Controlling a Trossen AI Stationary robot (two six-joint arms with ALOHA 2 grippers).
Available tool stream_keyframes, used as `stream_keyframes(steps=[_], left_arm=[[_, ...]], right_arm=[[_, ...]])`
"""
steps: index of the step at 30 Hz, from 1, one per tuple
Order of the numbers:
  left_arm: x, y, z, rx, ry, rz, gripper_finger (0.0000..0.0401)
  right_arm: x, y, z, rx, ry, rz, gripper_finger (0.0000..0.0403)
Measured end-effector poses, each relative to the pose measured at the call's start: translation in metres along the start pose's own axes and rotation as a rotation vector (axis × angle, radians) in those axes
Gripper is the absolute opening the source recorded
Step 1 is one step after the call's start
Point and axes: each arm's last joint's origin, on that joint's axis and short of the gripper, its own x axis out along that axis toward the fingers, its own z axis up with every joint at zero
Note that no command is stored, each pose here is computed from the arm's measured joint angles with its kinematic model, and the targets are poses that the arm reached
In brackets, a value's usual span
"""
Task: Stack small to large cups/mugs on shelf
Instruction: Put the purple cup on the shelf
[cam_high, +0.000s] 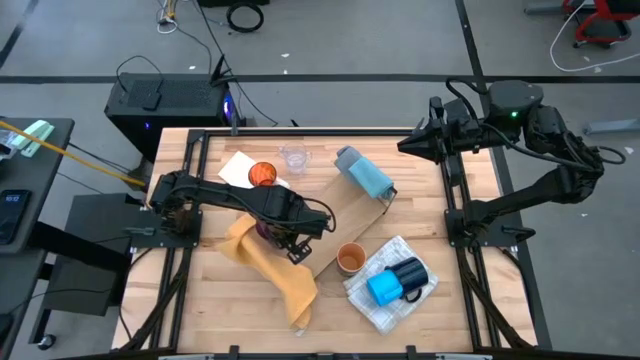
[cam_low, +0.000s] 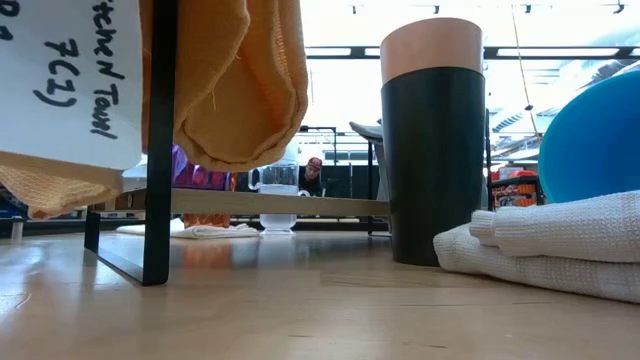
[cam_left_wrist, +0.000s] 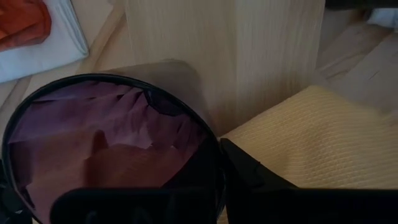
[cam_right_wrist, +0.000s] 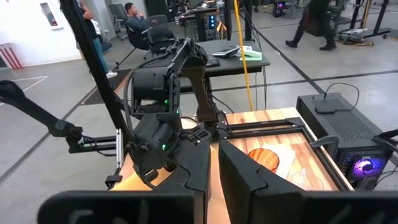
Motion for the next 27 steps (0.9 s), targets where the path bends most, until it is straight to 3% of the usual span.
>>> stream_keyframes(steps=[14, 27], left_arm=[[0.0003, -0.0012, 0.0, -0.004, 0.016, -0.022, 0.0035], [0.001, 0.0011, -0.001, -0.002, 0.029, 0.001, 0.0114]], right_arm=[[0.0, 0.0001, 0.0, -0.01, 0.0, 0.001, 0.0041], [0.0, 0.0003, -0.0001, -0.008, 0.001, 0.008, 0.0041]])
